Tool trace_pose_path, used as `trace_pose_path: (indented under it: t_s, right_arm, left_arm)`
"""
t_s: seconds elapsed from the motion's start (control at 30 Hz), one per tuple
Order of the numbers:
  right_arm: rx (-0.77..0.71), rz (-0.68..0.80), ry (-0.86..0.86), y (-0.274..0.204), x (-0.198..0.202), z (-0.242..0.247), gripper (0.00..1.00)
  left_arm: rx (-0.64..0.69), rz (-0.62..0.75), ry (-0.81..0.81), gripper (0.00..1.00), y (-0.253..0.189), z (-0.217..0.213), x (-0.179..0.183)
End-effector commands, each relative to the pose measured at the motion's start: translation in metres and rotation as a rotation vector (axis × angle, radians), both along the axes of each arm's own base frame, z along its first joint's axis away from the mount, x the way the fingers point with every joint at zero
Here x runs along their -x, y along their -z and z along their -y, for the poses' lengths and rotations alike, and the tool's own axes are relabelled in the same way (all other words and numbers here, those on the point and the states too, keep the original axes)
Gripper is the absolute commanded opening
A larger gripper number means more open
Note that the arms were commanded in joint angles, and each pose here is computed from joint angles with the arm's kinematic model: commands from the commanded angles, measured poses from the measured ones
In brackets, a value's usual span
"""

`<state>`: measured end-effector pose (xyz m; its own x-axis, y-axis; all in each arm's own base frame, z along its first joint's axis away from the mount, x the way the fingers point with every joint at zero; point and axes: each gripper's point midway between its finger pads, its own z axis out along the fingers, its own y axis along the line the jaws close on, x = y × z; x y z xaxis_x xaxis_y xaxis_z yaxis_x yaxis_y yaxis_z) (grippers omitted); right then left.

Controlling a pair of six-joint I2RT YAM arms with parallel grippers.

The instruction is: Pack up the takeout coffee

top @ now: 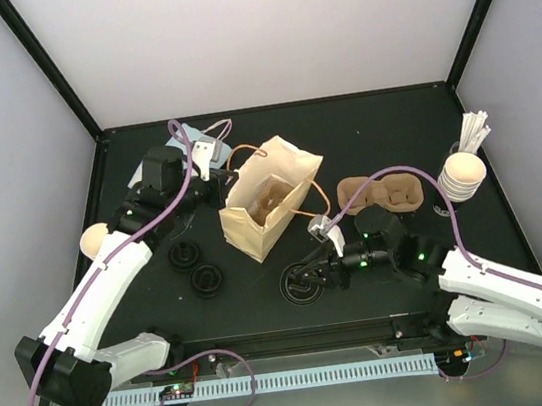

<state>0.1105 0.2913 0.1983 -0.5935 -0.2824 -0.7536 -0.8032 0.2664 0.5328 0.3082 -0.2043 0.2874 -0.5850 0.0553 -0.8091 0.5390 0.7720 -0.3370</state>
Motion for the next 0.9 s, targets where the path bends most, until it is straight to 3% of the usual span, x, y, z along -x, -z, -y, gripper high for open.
trace_pose_path:
  t_s: [0.0,0.63,0.73,0.87]
  right_arm:
    - [-0.147,0.018,-0.041,-0.019,-0.004,-0.008,0.22]
    - [-0.045,-0.058,-0.006,0.080,-0.019,-0.003,0.22]
    - [-0.041,-0.057,-0.003,0.081,-0.020,-0.003,0.27]
    - [-0.025,-0.024,0.020,0.077,-0.024,0.001,0.42]
  left_arm:
    - [0.047,0.060,0.033,0.02,-0.018,0.004,0.000]
    - [0.045,0.029,0.057,0.02,-0.005,0.003,0.011]
    - [0.045,0.034,0.054,0.02,-0.006,0.003,0.011]
    - [0.047,0.039,0.053,0.02,-0.009,0.002,0.011]
